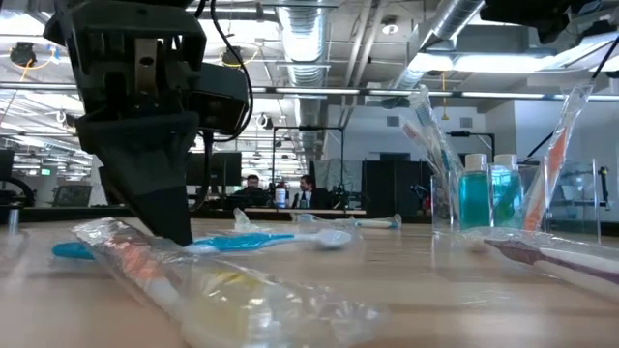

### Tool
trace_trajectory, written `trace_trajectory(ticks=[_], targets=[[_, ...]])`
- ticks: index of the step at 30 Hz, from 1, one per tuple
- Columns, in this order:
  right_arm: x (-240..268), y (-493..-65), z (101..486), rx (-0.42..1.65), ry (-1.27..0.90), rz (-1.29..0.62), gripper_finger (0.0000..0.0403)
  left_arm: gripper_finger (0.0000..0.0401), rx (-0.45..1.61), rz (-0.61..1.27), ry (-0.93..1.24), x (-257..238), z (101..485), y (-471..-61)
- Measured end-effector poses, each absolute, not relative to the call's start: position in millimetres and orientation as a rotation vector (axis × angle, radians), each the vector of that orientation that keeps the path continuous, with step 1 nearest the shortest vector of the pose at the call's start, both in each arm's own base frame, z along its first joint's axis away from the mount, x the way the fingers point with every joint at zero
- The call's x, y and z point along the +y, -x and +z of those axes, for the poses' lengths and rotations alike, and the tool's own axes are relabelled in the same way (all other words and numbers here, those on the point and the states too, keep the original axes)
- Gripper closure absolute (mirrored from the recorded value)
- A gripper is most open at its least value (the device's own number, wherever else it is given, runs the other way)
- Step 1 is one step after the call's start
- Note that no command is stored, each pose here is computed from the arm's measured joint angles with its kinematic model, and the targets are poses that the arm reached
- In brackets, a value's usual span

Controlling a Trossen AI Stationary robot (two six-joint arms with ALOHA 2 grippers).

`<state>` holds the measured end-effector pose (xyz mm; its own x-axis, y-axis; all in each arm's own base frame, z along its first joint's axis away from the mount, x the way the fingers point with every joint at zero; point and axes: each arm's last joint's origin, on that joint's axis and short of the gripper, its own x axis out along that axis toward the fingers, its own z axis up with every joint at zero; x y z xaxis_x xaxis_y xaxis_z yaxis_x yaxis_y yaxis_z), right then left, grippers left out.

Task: Pick & Place toothbrushing station
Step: Put the bottom blue toothbrush into the transparent organizer

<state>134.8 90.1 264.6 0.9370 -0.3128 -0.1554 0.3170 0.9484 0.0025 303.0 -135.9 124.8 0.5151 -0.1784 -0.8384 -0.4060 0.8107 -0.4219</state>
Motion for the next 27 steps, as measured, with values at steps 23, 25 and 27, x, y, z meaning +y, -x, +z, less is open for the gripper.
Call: trace_trajectory(ticks=[23,25,27], targets=[[90,-135,266,0.145,-0.042,-0.322,0.0282,0.0397,0.562,0.312,0.276,-113,212,-291],[90,-135,266,0.139,-0.049,-0.321,0.0282,0.0397,0.535,0.326,0.244,-110,219,-289],[90,-135,266,0.139,-0.05,-0.321,0.028,0.0399,0.5,0.34,0.216,-107,227,-288]])
